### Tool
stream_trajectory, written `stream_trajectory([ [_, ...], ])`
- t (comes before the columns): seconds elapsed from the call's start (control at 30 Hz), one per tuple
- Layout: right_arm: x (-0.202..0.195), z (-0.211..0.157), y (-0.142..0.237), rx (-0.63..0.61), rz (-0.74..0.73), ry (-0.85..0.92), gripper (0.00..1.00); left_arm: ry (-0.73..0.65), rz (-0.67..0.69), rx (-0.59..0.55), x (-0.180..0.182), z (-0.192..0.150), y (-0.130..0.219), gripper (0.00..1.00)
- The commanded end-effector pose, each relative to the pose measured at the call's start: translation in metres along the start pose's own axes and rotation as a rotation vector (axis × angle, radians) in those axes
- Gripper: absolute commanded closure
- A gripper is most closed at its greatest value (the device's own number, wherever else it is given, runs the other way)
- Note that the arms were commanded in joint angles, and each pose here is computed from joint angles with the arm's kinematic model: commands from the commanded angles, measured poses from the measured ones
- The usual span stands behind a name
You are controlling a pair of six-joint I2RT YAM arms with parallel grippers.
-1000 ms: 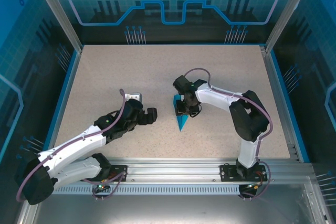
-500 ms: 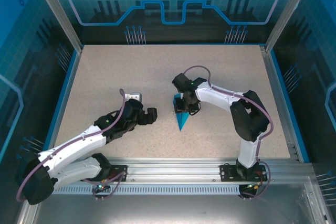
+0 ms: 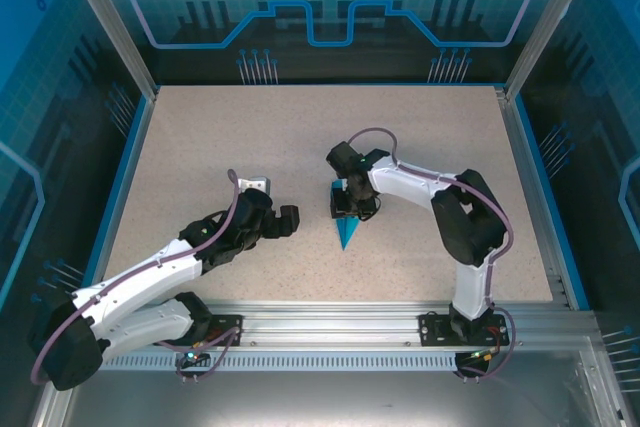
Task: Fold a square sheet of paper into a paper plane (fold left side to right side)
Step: Pick up the paper plane at the center of the table.
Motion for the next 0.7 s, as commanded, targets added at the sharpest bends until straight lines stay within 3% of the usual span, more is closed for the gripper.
stream_trajectory([
  [0.0,0.01,0.0,-0.008,0.025,0.02,-0.005,0.58,-0.013,0.021,-0.014,0.005,0.001,-0.002,0.02],
  [0.17,0.01,0.002,-0.021,0.047,-0.005,-0.008,0.6,-0.014,0.026,-0.008,0.006,-0.001,-0.002,0.01],
  [0.3,0.004,0.003,-0.026,0.048,-0.043,-0.016,0.73,-0.019,0.032,-0.004,0.007,-0.002,-0.002,0.02],
  [0.47,-0.005,0.019,-0.012,0.007,-0.064,-0.024,0.87,-0.025,0.037,-0.001,0.008,-0.003,-0.002,0.01],
  [0.67,-0.028,0.055,0.016,-0.068,-0.12,-0.048,0.91,-0.028,0.04,-0.003,0.009,-0.002,-0.002,0.01],
])
Point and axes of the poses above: each hand's point on the last joint's axis, 136 mm out from that joint toward the fingers, its own y axis back along the fingers, its own x axis along the line the jaws close on, z = x × y, the point moved 2 cm from there along y, back along the fingers, and after that the axes turned 6 degrees about -y, right-handed, at the moved point
